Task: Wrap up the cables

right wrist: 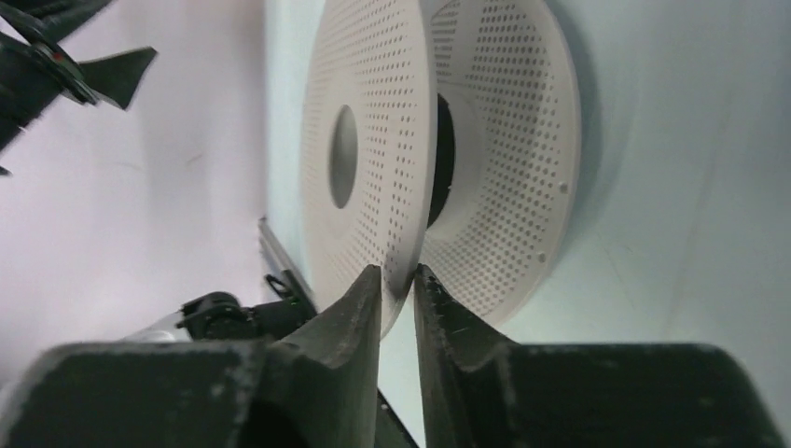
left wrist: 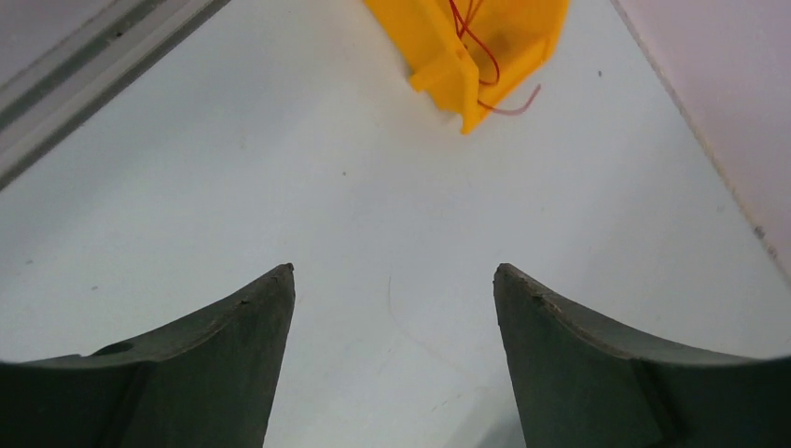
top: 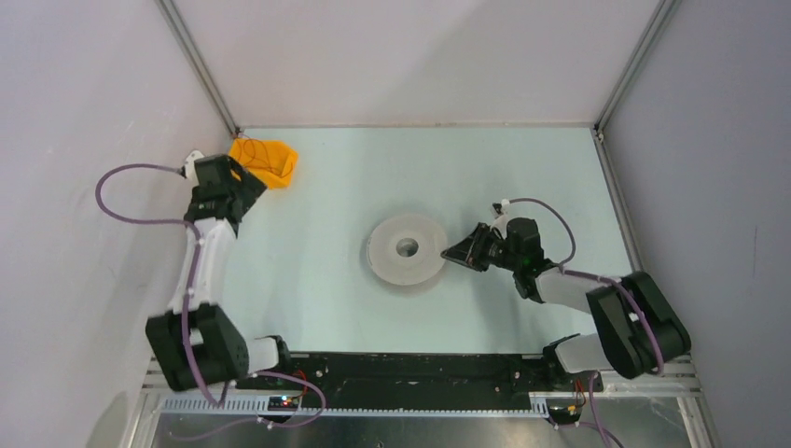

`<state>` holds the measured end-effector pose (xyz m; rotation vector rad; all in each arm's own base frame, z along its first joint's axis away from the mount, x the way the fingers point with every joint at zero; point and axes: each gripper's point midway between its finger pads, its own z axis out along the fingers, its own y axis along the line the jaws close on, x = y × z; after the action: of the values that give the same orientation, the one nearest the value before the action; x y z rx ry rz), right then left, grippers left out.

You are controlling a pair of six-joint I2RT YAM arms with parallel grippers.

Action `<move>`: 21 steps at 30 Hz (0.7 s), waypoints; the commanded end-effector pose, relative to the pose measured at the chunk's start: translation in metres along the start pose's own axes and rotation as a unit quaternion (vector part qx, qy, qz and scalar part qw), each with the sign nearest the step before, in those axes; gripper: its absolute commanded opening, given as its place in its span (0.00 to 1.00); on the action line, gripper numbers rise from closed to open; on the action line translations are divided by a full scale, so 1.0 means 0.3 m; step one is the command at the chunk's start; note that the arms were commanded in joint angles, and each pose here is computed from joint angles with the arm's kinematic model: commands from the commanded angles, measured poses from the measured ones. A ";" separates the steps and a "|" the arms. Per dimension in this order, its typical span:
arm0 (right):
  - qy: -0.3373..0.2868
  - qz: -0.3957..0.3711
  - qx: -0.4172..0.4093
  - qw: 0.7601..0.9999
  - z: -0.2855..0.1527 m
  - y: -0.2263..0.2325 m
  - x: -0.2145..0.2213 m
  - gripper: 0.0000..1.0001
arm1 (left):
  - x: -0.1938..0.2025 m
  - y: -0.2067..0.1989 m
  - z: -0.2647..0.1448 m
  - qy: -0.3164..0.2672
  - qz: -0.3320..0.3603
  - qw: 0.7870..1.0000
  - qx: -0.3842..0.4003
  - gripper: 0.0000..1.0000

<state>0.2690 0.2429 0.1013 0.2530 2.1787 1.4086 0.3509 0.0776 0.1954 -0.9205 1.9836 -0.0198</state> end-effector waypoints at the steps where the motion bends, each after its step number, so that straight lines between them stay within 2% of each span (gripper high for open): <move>1: -0.017 -0.052 0.080 0.995 -0.066 -0.085 -0.011 0.27 | -0.093 -0.065 0.141 0.015 -0.125 0.992 0.010 0.79; 2: -0.021 -0.050 0.088 0.995 -0.078 -0.095 -0.019 0.32 | -0.134 -0.099 0.155 0.013 -0.138 0.990 0.023 0.75; 3: -0.031 -0.056 0.085 0.994 -0.091 -0.081 -0.037 0.34 | -0.107 -0.084 0.220 0.032 -0.142 0.989 0.009 0.73; 4: -0.035 -0.058 0.083 0.994 -0.102 -0.071 -0.042 0.37 | -0.146 -0.111 0.236 0.028 -0.146 0.989 0.018 0.66; 6: -0.038 -0.063 0.083 0.994 -0.114 -0.065 -0.048 0.40 | -0.139 -0.111 0.333 0.042 -0.149 0.988 0.004 0.57; 8: -0.040 -0.067 0.081 0.994 -0.122 -0.058 -0.051 0.42 | -0.155 -0.114 0.393 0.042 -0.162 0.986 -0.006 0.53; 13: -0.049 -0.075 0.066 0.994 -0.139 -0.027 -0.071 0.43 | -0.177 -0.135 0.527 0.048 -0.203 0.978 -0.013 0.53; 21: -0.079 -0.091 0.046 0.992 -0.162 0.022 -0.119 0.44 | -0.220 -0.167 0.659 0.038 -0.207 0.977 -0.014 0.49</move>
<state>0.2664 0.1953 0.1198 0.2164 2.1467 1.1570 0.5293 0.1351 0.1253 -1.3535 1.9144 -0.2439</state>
